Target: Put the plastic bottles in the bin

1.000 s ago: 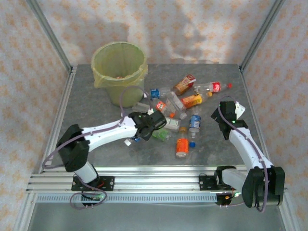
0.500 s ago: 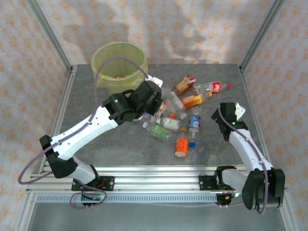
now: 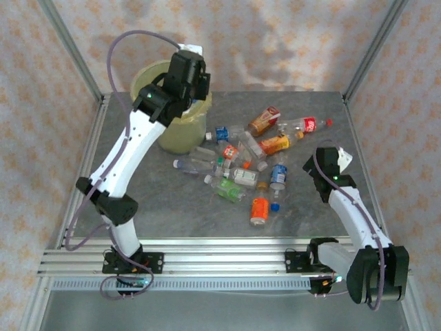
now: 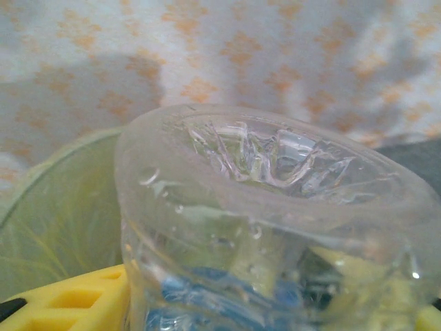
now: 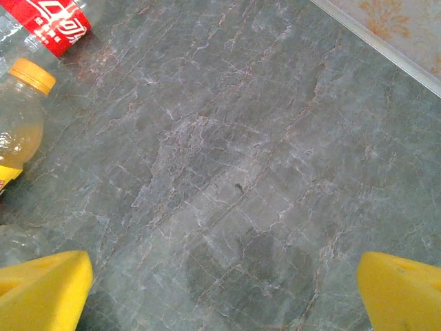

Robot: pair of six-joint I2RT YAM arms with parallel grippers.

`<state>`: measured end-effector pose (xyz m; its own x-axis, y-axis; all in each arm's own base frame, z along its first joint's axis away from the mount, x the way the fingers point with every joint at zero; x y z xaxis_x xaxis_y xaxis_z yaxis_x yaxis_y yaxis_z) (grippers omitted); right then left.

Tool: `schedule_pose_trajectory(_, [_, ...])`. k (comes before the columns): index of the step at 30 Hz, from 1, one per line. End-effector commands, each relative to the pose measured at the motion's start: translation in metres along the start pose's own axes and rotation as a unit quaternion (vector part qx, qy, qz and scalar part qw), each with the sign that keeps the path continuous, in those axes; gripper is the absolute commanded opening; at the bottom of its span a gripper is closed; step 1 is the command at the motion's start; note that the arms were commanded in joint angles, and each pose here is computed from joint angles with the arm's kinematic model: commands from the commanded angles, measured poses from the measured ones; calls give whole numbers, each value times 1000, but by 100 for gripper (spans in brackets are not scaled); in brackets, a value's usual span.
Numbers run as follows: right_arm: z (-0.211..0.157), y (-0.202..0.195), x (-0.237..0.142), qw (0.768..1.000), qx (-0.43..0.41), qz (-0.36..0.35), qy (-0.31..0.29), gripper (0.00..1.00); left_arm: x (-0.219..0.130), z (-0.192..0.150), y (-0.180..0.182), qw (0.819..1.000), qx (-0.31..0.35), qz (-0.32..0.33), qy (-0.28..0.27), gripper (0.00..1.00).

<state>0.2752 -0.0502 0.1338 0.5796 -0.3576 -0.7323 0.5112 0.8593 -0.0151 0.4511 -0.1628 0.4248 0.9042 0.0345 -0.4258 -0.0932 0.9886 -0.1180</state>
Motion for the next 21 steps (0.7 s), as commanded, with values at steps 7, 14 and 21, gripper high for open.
schedule_pose_trajectory(7, [-6,-9,-6,1000,5,-10,10,99,77,7,56,998,-39,41,34,46])
schedule_pose_trajectory(14, [-3,-10,-10,1000,5,-12,8,99,132,-33,84,991,-73,45,106,46])
schedule_pose_trajectory(21, [-4,-10,-10,1000,6,-12,9,99,164,-77,89,982,-64,56,169,47])
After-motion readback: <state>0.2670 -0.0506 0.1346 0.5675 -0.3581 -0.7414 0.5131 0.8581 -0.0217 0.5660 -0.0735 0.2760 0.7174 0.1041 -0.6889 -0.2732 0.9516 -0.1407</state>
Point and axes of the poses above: each hand's point on the last joint's axis, 136 mm out from that joint toward the fingers, its own x axis out along the fingers, its own y axis along the line the jaws close on, z = x × y, the point moved 1 cm from there along -x, back along the fingers, and after that the axes turned 12 degrees about -x, right-handed, at the moved point
